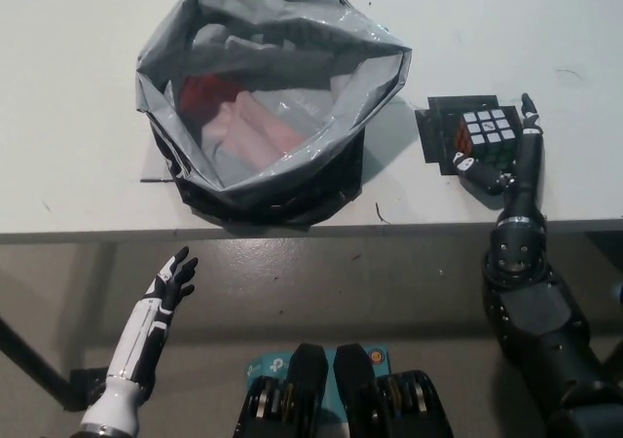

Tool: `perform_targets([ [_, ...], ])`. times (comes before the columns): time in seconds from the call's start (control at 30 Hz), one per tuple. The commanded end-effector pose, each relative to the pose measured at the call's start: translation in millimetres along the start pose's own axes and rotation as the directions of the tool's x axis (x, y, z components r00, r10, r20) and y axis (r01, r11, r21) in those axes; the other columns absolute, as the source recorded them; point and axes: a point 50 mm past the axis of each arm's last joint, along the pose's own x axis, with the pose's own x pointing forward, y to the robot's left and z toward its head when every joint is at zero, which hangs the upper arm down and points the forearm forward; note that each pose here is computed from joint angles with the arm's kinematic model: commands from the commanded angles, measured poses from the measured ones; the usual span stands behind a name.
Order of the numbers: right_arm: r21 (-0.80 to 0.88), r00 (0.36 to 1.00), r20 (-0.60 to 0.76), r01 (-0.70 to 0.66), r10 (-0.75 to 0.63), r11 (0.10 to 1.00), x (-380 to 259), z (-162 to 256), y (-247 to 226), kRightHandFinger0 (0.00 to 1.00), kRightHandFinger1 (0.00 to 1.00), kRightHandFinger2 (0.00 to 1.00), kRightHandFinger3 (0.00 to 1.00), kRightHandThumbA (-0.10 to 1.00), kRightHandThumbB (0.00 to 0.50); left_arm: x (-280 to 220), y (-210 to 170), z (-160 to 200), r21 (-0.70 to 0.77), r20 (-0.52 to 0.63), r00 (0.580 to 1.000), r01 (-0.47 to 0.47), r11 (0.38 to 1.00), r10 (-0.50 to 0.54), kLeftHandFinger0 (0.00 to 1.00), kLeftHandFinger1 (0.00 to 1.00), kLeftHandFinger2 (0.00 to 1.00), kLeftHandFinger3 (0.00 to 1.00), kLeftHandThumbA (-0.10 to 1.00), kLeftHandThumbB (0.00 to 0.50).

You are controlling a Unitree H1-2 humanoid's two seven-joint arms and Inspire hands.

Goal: Use the right hand to pick up a rubix's cube and place it into a plastic bag and lift the bag

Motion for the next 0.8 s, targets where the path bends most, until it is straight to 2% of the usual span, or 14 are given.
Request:
perform_targets([
  [0.0, 0.138, 0.994, 0.112, -0.023, 0.007, 0.990, 19.5, 52.0, 12.2, 1.00, 1.00, 1.00, 1.00, 0.91, 0.385, 5.4, 7.6, 12.0, 0.029, 0.070, 0.998, -0.005, 1.000, 0.003, 1.00, 1.00, 1.00, 1.00, 1.00, 0.241],
  [0.27, 0.209, 0.994, 0.110, -0.018, -0.006, 0.978, 21.0, 56.2, 14.9, 1.00, 1.00, 1.00, 1.00, 0.82, 0.386, 6.8, 8.6, 12.4, 0.030, 0.069, 0.998, -0.006, 1.000, 0.004, 1.00, 1.00, 1.00, 1.00, 1.00, 0.252],
  [0.37, 0.223, 0.997, 0.048, 0.044, -0.056, 0.974, 22.9, 55.2, 15.3, 1.00, 1.00, 1.00, 1.00, 0.70, 0.414, 7.8, 8.8, 13.8, 0.029, 0.072, 0.997, -0.005, 1.000, 0.003, 1.00, 1.00, 1.00, 1.00, 1.00, 0.260],
  [0.4, 0.213, 0.998, 0.028, 0.057, -0.064, 0.975, 23.7, 55.6, 15.8, 0.87, 0.92, 1.00, 1.00, 0.69, 0.413, 8.2, 9.2, 14.2, 0.029, 0.074, 0.997, -0.005, 1.000, 0.003, 1.00, 1.00, 1.00, 1.00, 1.00, 0.259],
  [0.43, 0.195, 0.998, -0.009, 0.067, -0.067, 0.979, 25.3, 55.7, 16.3, 0.58, 0.61, 0.75, 1.00, 0.67, 0.403, 8.6, 9.7, 14.4, 0.032, 0.077, 0.997, -0.005, 0.999, 0.003, 1.00, 1.00, 1.00, 1.00, 1.00, 0.252],
  [0.47, 0.197, 0.995, -0.084, 0.063, -0.048, 0.978, 29.1, 52.8, 15.2, 0.38, 0.47, 0.66, 1.00, 0.52, 0.355, 8.7, 9.8, 14.4, 0.032, 0.080, 0.997, -0.005, 0.999, 0.003, 1.00, 1.00, 1.00, 1.00, 1.00, 0.250],
  [0.5, 0.205, 0.992, -0.125, 0.060, -0.034, 0.977, 31.1, 51.0, 14.5, 0.36, 0.48, 0.67, 1.00, 0.49, 0.345, 8.7, 9.9, 14.4, 0.030, 0.080, 0.997, -0.005, 1.000, 0.003, 1.00, 1.00, 1.00, 1.00, 1.00, 0.248],
  [0.53, 0.217, 0.986, -0.169, 0.051, -0.014, 0.975, 33.2, 47.5, 13.2, 0.28, 0.39, 0.54, 1.00, 0.44, 0.328, 8.7, 10.1, 14.6, 0.027, 0.081, 0.997, -0.005, 1.000, 0.002, 1.00, 1.00, 1.00, 1.00, 1.00, 0.241],
  [0.57, 0.222, 0.976, -0.217, 0.040, 0.010, 0.974, 35.3, 42.1, 10.8, 0.15, 0.32, 0.51, 1.00, 0.37, 0.334, 8.7, 10.4, 14.9, 0.026, 0.084, 0.997, -0.003, 1.000, 0.001, 1.00, 1.00, 1.00, 1.00, 1.00, 0.238],
  [0.6, 0.204, 0.966, -0.259, 0.038, 0.016, 0.978, 36.4, 35.6, 7.8, 0.10, 0.25, 0.39, 1.00, 0.32, 0.326, 8.6, 10.6, 15.1, 0.027, 0.083, 0.997, -0.001, 1.000, -0.001, 1.00, 1.00, 1.00, 1.00, 1.00, 0.232],
  [0.63, 0.196, 0.960, -0.281, 0.042, 0.015, 0.980, 36.5, 31.4, 6.1, 0.22, 0.40, 0.53, 1.00, 0.18, 0.310, 8.6, 10.6, 15.1, 0.024, 0.083, 0.997, -0.001, 1.000, -0.001, 1.00, 1.00, 1.00, 1.00, 1.00, 0.240],
  [0.67, 0.171, 0.949, -0.315, 0.048, 0.008, 0.984, 37.9, 26.8, 3.6, 0.42, 0.59, 0.67, 0.86, 0.04, 0.300, 11.5, 11.6, 16.4, 0.022, 0.087, 0.996, -0.003, 1.000, 0.001, 1.00, 1.00, 1.00, 1.00, 1.00, 0.240],
  [0.73, 0.163, 0.947, -0.322, 0.049, 0.007, 0.985, 38.8, 26.7, 3.3, 0.45, 0.58, 0.65, 0.84, 0.02, 0.299, 12.7, 12.0, 17.0, 0.023, 0.089, 0.996, -0.003, 1.000, 0.001, 1.00, 1.00, 1.00, 1.00, 1.00, 0.240],
  [0.77, 0.146, 0.951, -0.309, 0.054, -0.007, 0.988, 34.8, 16.7, 0.1, 0.06, 0.09, 0.12, 0.25, -0.09, 0.242, 13.7, 12.9, 16.9, 0.026, 0.094, 0.996, -0.005, 1.000, 0.003, 1.00, 1.00, 1.00, 1.00, 1.00, 0.234],
])
